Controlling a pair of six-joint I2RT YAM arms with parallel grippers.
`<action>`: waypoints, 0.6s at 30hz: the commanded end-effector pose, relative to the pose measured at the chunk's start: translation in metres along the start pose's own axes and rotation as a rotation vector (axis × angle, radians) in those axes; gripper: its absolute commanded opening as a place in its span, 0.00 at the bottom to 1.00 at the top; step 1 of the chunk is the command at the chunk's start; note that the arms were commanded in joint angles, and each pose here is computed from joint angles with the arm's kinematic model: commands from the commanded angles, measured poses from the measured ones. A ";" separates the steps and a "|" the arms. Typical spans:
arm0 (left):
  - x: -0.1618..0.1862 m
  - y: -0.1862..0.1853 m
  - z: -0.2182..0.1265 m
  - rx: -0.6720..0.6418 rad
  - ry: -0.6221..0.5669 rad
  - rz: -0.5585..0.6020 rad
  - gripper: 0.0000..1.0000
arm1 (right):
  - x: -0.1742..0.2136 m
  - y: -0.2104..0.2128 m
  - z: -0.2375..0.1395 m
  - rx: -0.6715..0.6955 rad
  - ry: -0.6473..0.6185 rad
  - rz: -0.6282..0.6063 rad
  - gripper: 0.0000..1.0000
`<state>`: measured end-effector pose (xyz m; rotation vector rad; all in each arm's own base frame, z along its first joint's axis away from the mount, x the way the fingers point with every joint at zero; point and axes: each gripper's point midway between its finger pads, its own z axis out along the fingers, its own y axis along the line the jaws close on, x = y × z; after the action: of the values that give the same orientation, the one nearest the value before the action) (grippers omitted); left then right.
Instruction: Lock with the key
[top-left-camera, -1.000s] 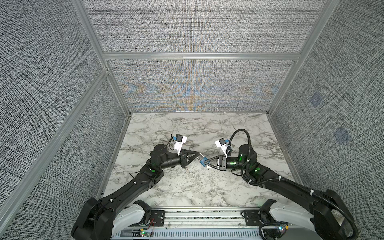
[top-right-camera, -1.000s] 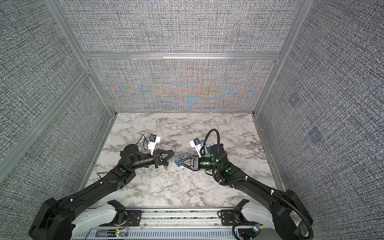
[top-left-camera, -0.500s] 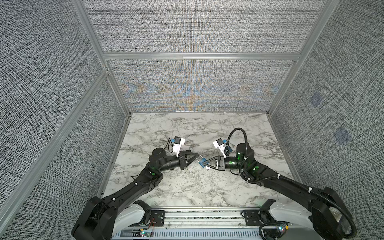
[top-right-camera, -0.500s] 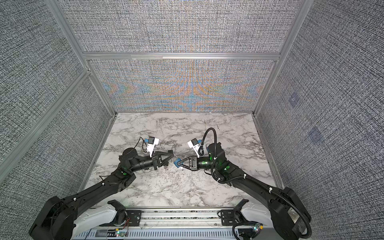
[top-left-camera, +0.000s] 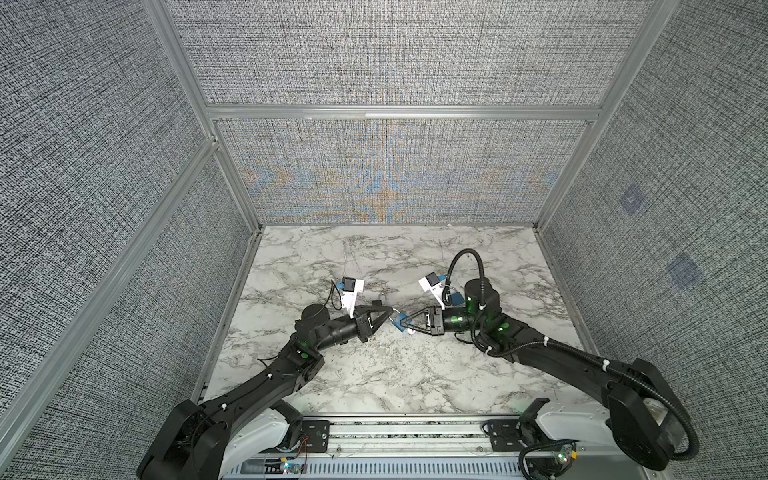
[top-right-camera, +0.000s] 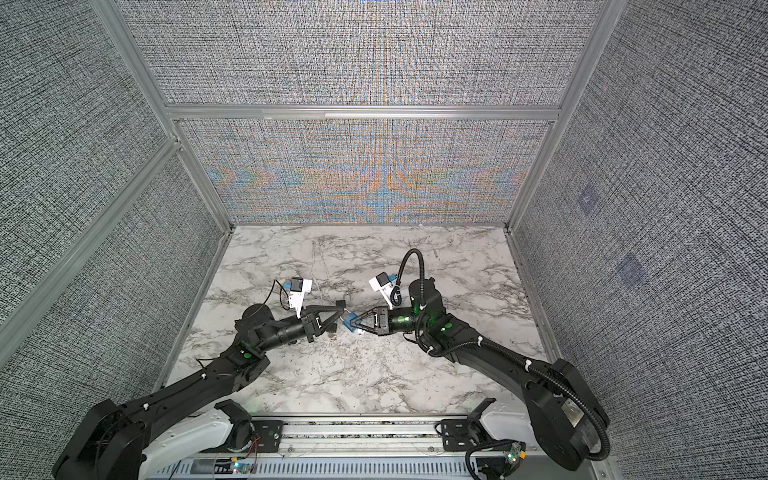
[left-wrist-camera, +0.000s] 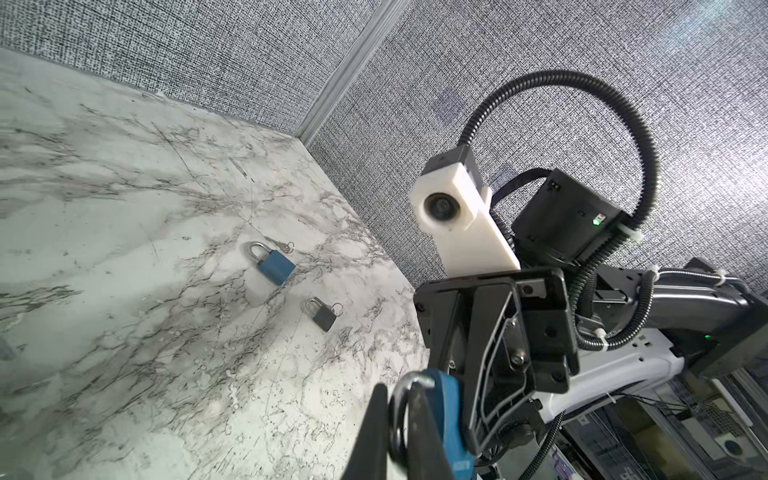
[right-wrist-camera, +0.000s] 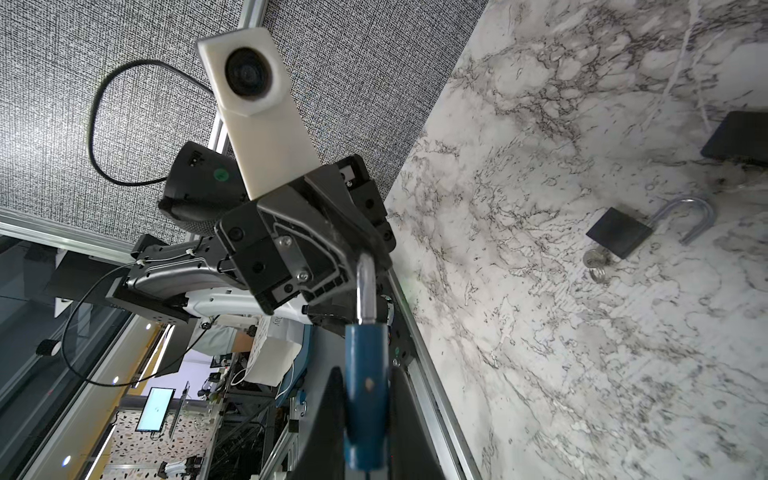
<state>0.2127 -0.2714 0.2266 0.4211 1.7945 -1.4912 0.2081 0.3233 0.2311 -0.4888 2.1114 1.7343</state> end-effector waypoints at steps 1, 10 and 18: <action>0.043 -0.025 -0.003 0.146 0.206 -0.042 0.00 | -0.048 0.032 -0.003 -0.054 -0.192 -0.192 0.00; 0.014 -0.020 -0.005 0.049 0.093 0.043 0.00 | -0.030 0.019 0.000 -0.031 -0.132 -0.171 0.00; -0.011 -0.031 -0.001 0.041 0.100 0.111 0.08 | -0.009 0.012 0.002 -0.026 -0.092 -0.145 0.00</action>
<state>0.2157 -0.2687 0.2514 0.4900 1.8017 -1.3903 0.2044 0.3261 0.2390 -0.5557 2.0004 1.7077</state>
